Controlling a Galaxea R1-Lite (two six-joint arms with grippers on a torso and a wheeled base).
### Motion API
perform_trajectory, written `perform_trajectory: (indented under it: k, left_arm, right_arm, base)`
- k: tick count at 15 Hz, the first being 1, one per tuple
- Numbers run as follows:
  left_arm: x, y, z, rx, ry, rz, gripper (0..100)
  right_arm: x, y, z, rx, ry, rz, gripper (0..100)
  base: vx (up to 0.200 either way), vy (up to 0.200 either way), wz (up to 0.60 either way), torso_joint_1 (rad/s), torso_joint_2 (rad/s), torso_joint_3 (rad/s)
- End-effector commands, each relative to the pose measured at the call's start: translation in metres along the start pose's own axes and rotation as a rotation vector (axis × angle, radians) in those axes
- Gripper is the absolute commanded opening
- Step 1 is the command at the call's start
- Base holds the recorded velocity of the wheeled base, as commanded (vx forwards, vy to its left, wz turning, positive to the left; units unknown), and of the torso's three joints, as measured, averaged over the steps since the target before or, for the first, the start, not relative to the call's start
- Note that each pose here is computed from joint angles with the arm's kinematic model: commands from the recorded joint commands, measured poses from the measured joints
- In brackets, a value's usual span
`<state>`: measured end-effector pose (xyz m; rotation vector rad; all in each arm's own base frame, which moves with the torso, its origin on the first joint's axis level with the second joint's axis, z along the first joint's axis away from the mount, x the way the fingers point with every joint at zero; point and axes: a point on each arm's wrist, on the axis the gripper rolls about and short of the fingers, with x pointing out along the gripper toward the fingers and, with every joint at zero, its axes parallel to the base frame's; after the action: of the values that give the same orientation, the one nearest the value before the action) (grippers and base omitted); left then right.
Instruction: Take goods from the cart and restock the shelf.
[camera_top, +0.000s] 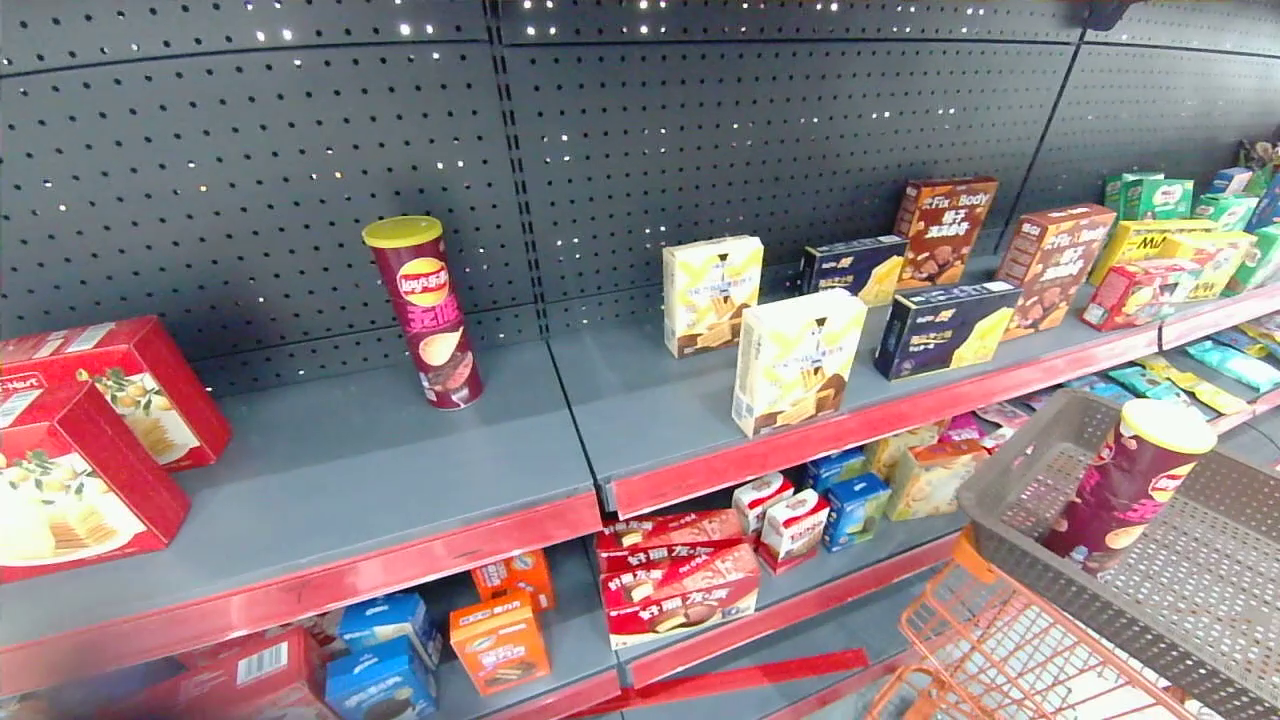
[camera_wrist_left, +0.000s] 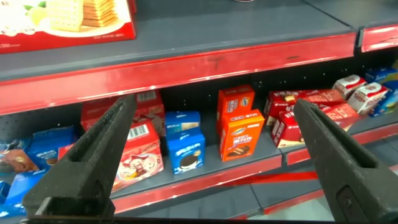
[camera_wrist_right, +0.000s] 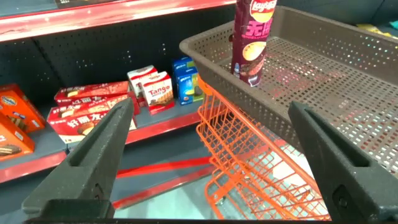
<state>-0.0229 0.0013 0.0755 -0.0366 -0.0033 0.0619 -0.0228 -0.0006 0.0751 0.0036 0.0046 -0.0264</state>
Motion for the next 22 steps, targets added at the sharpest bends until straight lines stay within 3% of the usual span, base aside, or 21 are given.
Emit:
perform_trajectory:
  k: [1, 17, 22]
  left_arm:
    - [0.0001, 0.0000, 0.0001, 0.000, 0.001, 0.001, 100]
    - [0.0001, 0.0000, -0.0001, 0.000, 0.002, 0.001, 100]
    - [0.0001, 0.0000, -0.0001, 0.000, 0.002, 0.001, 100]
  right_arm:
    - [0.0000, 0.0000, 0.0000, -0.001, 0.000, 0.000, 100]
    - [0.0000, 0.0001, 0.0000, -0.001, 0.000, 0.006, 100]
    - [0.0000, 0.0001, 0.0000, -0.001, 0.000, 0.006, 100]
  base:
    - [0.000, 0.000, 0.00, 0.000, 0.00, 0.000]
    - [0.000, 0.000, 0.00, 0.027, -0.06, -0.030]
    - [0.000, 0.000, -0.48, 0.003, 0.00, 0.001]
